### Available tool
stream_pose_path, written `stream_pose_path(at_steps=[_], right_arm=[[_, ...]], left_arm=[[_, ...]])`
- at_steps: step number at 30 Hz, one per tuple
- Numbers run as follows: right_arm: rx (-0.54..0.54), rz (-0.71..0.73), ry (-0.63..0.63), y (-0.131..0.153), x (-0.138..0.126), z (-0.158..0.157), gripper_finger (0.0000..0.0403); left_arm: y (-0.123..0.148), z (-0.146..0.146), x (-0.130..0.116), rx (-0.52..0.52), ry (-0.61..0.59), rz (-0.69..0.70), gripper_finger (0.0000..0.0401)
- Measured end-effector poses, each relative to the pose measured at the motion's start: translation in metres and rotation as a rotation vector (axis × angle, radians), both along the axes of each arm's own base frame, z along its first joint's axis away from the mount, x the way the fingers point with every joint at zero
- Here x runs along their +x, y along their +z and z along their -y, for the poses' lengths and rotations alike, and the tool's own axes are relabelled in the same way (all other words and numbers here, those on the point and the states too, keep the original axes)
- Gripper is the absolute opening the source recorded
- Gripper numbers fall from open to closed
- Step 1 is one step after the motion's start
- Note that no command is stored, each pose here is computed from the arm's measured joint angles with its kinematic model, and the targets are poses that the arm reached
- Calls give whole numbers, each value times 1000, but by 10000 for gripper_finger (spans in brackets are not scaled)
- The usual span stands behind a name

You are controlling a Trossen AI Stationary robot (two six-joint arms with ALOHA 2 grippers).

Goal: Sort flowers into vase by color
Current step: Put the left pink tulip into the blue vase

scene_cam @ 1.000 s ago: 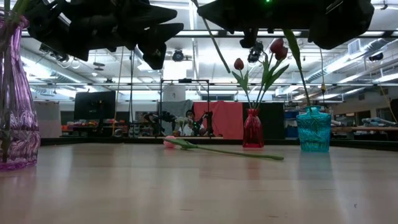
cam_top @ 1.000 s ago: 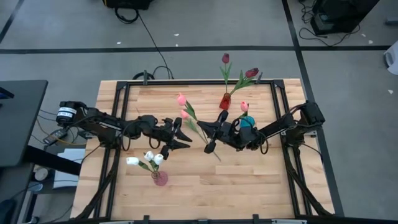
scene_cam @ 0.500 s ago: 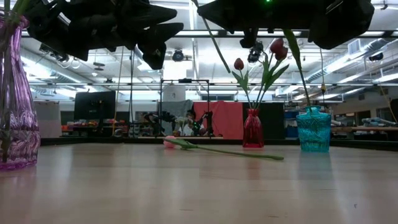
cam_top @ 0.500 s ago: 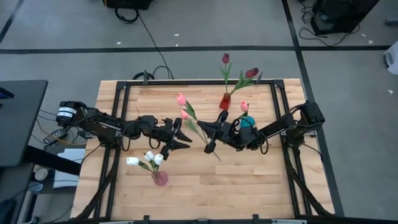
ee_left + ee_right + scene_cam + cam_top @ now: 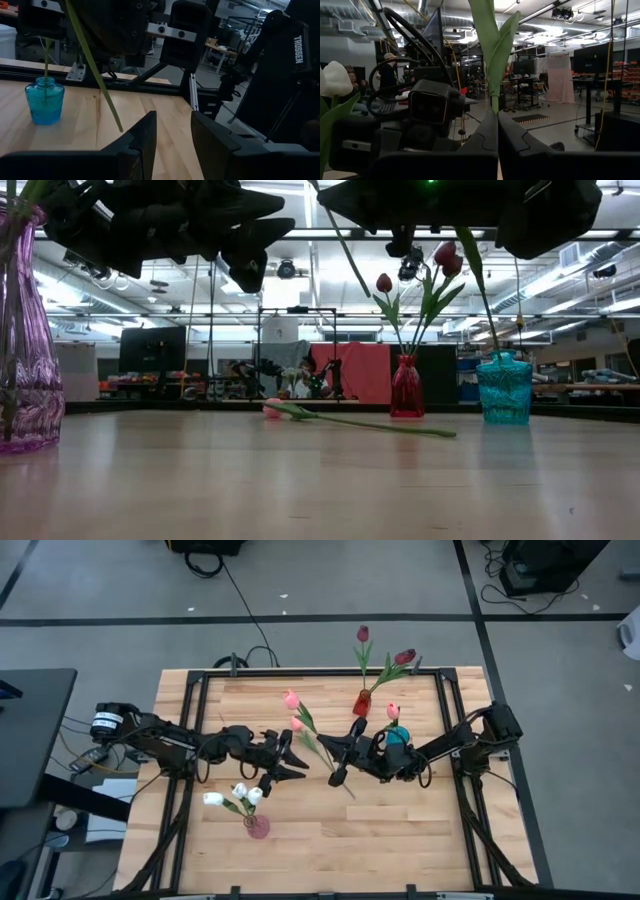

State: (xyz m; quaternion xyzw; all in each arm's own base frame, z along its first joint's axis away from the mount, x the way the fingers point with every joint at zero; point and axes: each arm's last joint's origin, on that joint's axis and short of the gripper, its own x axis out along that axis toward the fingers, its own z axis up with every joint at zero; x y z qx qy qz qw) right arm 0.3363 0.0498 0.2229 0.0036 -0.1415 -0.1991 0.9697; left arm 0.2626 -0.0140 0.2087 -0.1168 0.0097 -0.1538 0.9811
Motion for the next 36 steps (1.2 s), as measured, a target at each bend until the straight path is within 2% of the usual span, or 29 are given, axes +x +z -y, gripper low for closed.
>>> stream_pose_path(at_steps=[18,25,33,36], right_arm=[[2,17,-3,2,0,2,3],[15,51,17,3,2,16,3],[-1,71,27,6,0,13,3],[-2,71,31,6,1,13,3]], left_arm=[[0,4,1,-4,-5,-3,127],[-1,21,26,33,-29,-13,127],[-3,7,38,54,170,-79,127],[-1,7,39,64,197,-59,127]])
